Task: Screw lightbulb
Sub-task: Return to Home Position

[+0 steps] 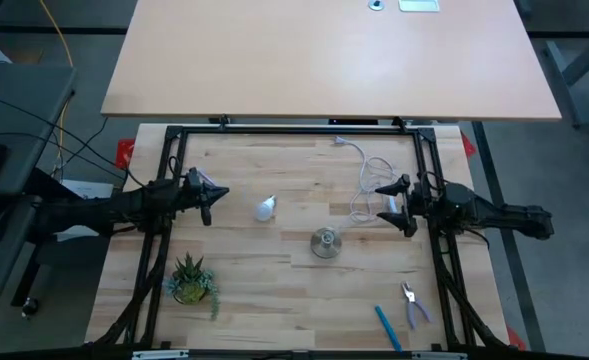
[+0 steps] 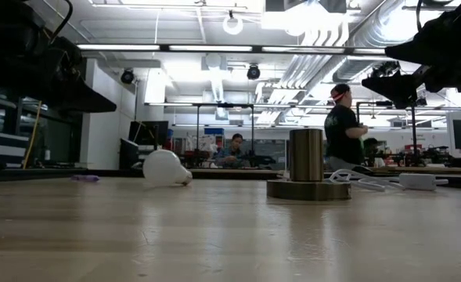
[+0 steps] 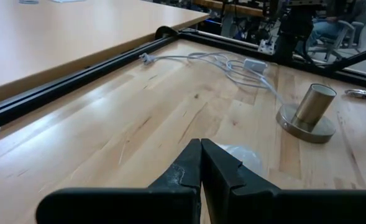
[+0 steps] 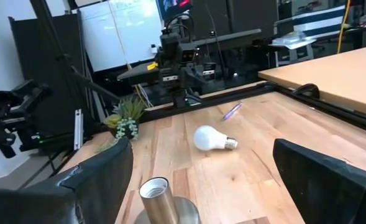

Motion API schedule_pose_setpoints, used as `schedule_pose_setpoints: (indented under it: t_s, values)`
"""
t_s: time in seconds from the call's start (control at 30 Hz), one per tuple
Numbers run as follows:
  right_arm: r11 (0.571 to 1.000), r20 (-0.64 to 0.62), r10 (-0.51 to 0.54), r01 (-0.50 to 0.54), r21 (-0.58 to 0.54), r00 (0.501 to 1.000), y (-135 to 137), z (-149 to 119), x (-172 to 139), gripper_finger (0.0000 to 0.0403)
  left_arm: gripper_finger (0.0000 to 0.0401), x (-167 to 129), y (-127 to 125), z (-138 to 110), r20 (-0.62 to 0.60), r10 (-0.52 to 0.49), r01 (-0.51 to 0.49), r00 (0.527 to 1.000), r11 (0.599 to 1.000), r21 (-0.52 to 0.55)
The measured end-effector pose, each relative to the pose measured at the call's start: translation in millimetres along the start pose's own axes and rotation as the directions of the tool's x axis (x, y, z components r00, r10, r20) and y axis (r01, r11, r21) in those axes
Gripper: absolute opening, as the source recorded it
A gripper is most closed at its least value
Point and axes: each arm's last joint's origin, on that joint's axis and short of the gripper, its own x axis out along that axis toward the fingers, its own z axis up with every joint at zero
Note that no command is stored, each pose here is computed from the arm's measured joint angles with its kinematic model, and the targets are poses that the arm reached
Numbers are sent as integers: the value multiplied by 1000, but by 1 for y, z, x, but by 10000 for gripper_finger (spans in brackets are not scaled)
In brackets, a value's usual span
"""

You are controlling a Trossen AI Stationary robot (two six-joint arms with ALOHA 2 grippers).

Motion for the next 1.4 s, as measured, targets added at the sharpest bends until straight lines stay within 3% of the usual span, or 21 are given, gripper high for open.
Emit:
schedule_pose_setpoints:
  t_s: [0.77, 1.4]
  values:
    - [1000, -5, -8, 8, 0, 1000, -1, -1, 0, 376, 0, 0, 0, 0, 2, -2, 2, 1000, 1000, 0]
    - [1000, -6, -8, 8, 0, 1000, -1, -1, 0, 376, 0, -19, -5, 13, 199, -115, 123, 973, 992, -30]
